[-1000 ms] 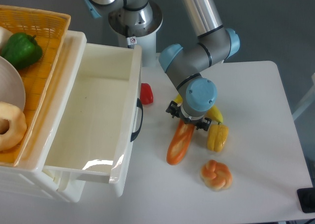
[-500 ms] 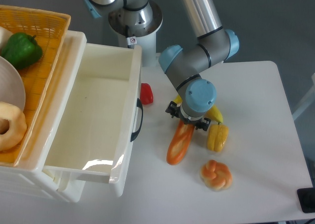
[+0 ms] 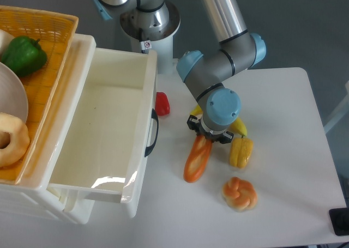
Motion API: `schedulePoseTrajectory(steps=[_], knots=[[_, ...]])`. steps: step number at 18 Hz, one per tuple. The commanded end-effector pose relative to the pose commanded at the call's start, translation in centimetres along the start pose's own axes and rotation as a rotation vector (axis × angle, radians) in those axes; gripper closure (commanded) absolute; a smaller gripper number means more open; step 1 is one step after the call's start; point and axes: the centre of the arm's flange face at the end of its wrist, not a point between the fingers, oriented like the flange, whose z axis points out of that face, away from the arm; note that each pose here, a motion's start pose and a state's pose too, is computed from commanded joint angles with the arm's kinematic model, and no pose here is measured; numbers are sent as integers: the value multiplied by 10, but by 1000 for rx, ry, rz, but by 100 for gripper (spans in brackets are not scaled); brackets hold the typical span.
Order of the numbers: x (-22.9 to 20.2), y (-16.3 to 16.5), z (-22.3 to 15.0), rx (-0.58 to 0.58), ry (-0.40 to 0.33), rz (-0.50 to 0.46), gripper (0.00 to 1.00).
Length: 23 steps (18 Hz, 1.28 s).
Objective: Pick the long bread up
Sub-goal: 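Position the gripper fingers around the baguette's end and close, then lift the gripper, raising the baguette's end off the table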
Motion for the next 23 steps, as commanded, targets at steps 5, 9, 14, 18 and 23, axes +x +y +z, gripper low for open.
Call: schedulePoseTrajectory(steps=[5, 9, 14, 18, 23], knots=[[-4, -2, -8, 6, -11, -3, 100], [-7, -3, -16, 13, -21, -2, 100], [-11, -4, -55, 26, -36, 4, 100], [-11, -4, -101, 70, -73, 8, 100], [-4, 0, -149, 194, -91, -11, 100]])
